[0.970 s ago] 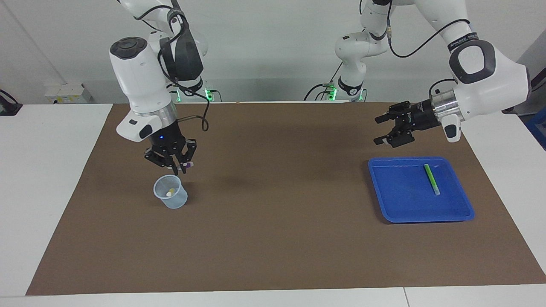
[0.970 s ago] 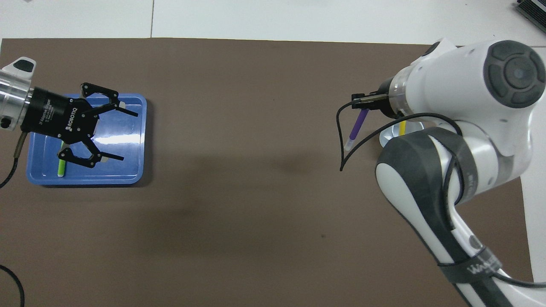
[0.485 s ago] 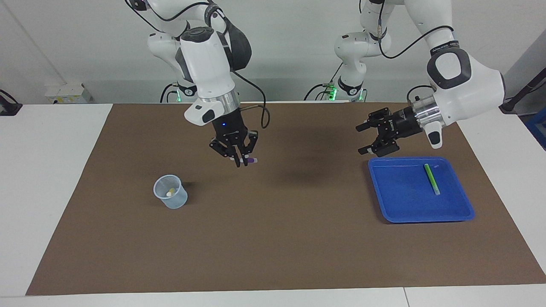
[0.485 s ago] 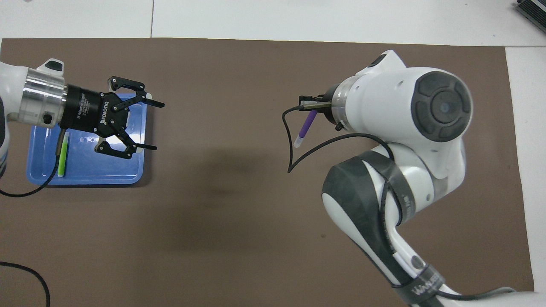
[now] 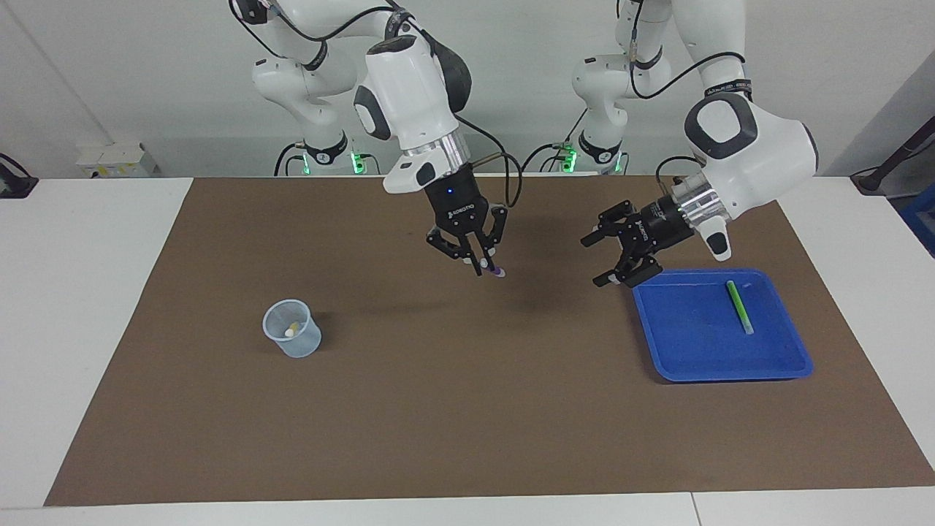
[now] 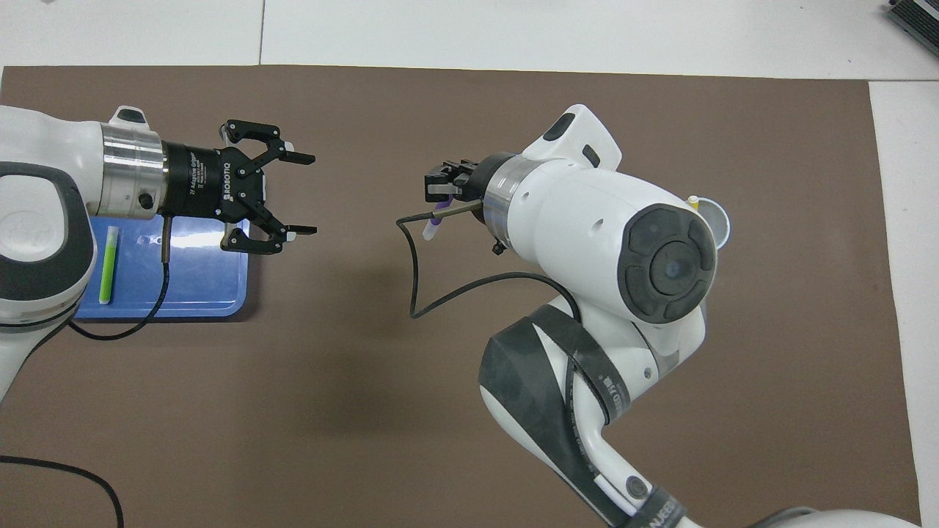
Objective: Right arm passes pens to left for tray arrangement
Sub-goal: 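Carry the purple pen into the open left gripper above the tray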
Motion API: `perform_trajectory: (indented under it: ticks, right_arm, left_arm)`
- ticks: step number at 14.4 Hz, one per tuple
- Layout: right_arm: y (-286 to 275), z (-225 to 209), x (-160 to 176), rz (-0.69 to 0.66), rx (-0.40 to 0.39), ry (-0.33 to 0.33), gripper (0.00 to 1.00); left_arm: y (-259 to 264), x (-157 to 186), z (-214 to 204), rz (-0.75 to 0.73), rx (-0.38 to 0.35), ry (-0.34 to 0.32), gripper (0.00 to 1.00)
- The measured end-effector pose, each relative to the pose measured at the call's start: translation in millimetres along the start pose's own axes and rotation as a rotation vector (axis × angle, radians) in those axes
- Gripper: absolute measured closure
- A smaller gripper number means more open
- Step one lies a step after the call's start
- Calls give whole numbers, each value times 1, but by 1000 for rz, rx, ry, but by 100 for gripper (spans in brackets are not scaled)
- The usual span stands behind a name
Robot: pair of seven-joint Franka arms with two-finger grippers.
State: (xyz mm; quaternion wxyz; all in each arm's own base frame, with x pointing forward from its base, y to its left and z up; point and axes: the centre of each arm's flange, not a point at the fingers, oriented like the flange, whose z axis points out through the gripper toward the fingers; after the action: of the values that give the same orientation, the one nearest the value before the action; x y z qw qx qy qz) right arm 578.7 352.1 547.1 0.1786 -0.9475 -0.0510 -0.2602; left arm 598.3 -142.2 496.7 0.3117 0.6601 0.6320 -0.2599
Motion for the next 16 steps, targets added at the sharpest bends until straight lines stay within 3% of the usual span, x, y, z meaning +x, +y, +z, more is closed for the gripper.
perform_trajectory:
  ticks: [4, 10, 16]
  right_arm:
    - [-8, 1, 4, -11, 50, 77, 82]
    - [-35, 10, -2, -32, 150, 188, 82]
    - [-49, 8, -6, -47, 187, 227, 82]
  left_arm:
    - [-3, 0, 11, -54, -40, -62, 6]
    - [-14, -32, 40, -100, -55, -106, 7]
    - [-9, -28, 33, -125, -92, -122, 9]
